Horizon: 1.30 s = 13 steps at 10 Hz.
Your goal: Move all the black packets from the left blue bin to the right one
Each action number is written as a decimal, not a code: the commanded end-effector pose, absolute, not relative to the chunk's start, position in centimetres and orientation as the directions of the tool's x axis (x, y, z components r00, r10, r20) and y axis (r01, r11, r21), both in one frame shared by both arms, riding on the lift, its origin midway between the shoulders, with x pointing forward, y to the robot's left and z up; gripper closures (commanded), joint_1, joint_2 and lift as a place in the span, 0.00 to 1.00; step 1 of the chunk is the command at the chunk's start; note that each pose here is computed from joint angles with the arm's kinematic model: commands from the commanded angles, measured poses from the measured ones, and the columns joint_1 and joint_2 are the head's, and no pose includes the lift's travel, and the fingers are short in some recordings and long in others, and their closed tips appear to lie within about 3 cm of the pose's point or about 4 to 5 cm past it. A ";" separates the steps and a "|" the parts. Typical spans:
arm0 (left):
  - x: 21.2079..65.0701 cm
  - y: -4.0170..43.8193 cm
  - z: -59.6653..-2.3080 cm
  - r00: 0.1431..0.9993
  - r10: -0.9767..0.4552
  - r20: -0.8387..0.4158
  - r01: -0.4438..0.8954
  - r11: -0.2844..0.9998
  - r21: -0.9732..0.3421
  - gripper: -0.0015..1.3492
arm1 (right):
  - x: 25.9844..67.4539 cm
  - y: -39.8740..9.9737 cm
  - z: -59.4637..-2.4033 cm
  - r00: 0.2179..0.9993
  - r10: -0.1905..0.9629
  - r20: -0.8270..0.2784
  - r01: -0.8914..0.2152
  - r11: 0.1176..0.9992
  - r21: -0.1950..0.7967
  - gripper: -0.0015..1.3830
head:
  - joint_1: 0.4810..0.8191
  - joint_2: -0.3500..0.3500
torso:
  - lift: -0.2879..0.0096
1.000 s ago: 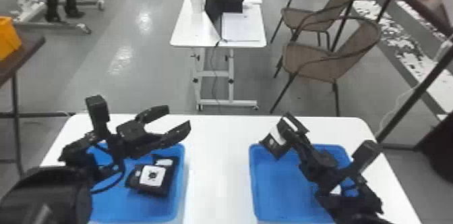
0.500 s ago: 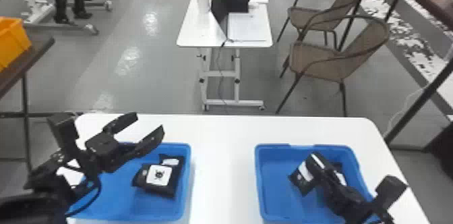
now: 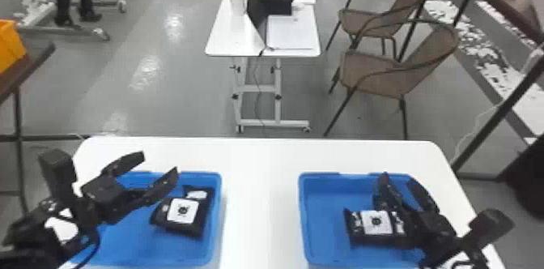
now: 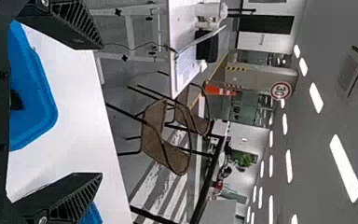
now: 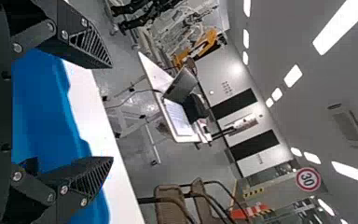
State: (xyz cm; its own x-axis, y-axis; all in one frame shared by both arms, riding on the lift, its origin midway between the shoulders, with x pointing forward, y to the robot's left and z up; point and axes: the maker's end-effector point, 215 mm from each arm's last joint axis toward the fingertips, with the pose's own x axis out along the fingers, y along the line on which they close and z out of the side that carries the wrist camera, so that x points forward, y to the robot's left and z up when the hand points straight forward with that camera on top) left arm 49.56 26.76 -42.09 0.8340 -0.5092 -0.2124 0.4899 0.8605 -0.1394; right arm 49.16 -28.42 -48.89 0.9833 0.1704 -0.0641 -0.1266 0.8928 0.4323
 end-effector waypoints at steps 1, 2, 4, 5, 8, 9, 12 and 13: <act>48.8 27.8 -44.0 0.825 -0.490 -0.282 0.476 0.871 -0.121 0.12 | 49.3 -29.0 -45.9 0.988 0.156 -0.001 -0.140 0.887 0.440 0.18 | 0.63 0.47 | 0.97; 48.4 29.0 -45.6 0.817 -0.464 -0.344 0.457 0.883 -0.105 0.14 | 49.5 -29.2 -44.4 0.988 0.150 0.030 -0.148 0.883 0.445 0.18 | 0.63 0.47 | 0.97; 47.9 31.3 -48.6 0.777 -0.423 -0.467 0.441 0.894 -0.076 0.14 | 50.1 -29.2 -42.2 0.986 0.150 0.071 -0.166 0.874 0.456 0.18 | 0.63 0.50 | 0.97; 47.6 32.1 -50.2 0.736 -0.412 -0.538 0.456 0.888 -0.057 0.14 | 50.4 -29.2 -41.2 0.984 0.153 0.090 -0.177 0.873 0.455 0.18 | 0.63 0.52 | 0.97; 47.3 32.0 -53.1 0.599 -0.408 -0.689 0.523 0.851 -0.049 0.14 | 50.8 -29.5 -39.7 0.983 0.141 0.118 -0.180 0.864 0.470 0.18 | 0.63 0.54 | 0.97; 47.4 31.6 -53.6 0.570 -0.410 -0.712 0.547 0.836 -0.043 0.14 | 50.9 -29.6 -39.4 0.983 0.138 0.123 -0.180 0.864 0.471 0.18 | 0.63 0.54 | 0.97; 47.3 30.4 -55.3 0.470 -0.427 -0.772 0.611 0.789 -0.064 0.14 | 50.9 -29.5 -39.4 0.983 0.138 0.122 -0.180 0.862 0.474 0.18 | 0.63 0.52 | 0.97; 47.0 30.2 -56.0 0.431 -0.436 -0.790 0.630 0.772 -0.083 0.14 | 50.8 -29.5 -39.5 0.983 0.137 0.119 -0.178 0.861 0.476 0.18 | 0.63 0.51 | 0.97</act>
